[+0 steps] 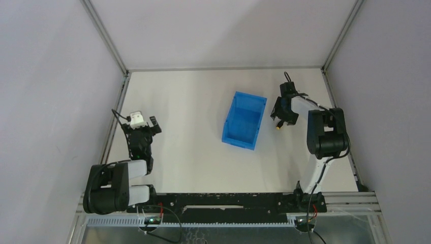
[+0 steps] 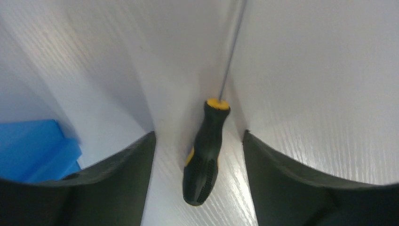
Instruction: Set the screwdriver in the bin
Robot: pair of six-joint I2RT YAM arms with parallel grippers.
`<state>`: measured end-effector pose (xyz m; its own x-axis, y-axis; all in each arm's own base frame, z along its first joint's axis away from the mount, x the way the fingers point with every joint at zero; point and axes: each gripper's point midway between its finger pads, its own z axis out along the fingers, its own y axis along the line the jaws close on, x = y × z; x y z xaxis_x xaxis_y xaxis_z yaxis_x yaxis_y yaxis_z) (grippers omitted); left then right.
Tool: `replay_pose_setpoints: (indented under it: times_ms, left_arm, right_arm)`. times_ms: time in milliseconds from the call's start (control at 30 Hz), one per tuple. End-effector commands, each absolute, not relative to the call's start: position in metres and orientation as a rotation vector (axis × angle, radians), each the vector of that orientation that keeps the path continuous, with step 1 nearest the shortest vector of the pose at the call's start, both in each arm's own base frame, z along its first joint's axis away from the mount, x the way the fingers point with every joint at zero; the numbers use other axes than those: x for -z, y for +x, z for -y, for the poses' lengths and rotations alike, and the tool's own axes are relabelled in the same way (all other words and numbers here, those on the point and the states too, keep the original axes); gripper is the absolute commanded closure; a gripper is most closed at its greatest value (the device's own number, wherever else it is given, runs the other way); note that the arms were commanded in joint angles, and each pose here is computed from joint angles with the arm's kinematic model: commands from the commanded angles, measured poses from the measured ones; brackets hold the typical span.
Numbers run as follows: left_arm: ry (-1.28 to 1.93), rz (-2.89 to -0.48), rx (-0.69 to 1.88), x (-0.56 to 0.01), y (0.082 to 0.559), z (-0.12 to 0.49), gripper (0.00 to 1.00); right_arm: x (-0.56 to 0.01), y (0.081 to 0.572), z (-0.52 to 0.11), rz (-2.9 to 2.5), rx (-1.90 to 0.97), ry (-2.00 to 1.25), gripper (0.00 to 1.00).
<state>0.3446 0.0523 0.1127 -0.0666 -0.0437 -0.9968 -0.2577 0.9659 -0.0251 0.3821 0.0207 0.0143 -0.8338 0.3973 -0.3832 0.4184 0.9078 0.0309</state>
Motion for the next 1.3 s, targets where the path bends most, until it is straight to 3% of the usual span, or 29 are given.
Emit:
replay_pose_setpoints:
  times_ms: [0, 133, 233, 333, 500, 667, 867, 1067, 1267]
  left_arm:
    - [-0.217, -1.565, -0.185, -0.135, 0.353, -0.052, 0.00]
    - [-0.218, -1.566, -0.185, -0.135, 0.353, -0.052, 0.00]
    - [-0.217, -1.566, -0.185, -0.135, 0.353, -0.052, 0.00]
    - [-0.217, -1.565, -0.185, -0.136, 0.353, -0.052, 0.00]
    - [-0.218, -1.566, -0.185, -0.135, 0.353, -0.052, 0.00]
    - [-0.218, -1.565, -0.185, -0.136, 0.353, -0.052, 0.00]
    - [-0.218, -1.566, -0.185, -0.135, 0.353, -0.052, 0.00]
    - [-0.217, -1.566, -0.185, -0.135, 0.353, -0.052, 0.00]
    - [-0.218, -1.566, -0.185, -0.135, 0.353, -0.052, 0.00]
  right_arm:
    - [-0.007, 0.388, -0.019, -2.709, 0.057, 0.626, 0.32]
    - [-0.011, 0.385, -0.013, -2.702, 0.095, 0.656, 0.73]
    - [-0.025, 0.389, -0.011, -2.663, 0.094, 0.645, 0.87]
    - [-0.050, 0.393, -0.011, -2.612, 0.065, 0.613, 0.95]
    - [-0.110, 0.386, -0.014, -2.524, 0.011, 0.556, 0.97]
    - [-0.186, 0.346, -0.035, -2.471, 0.017, 0.440, 0.93]
    - [-0.256, 0.307, -0.095, -2.344, -0.193, 0.329, 0.93]
    - [-0.279, 0.289, -0.169, -2.300, -0.389, 0.136, 0.94]
    - [-0.243, 0.304, -0.198, -2.363, -0.355, 0.162, 0.92]
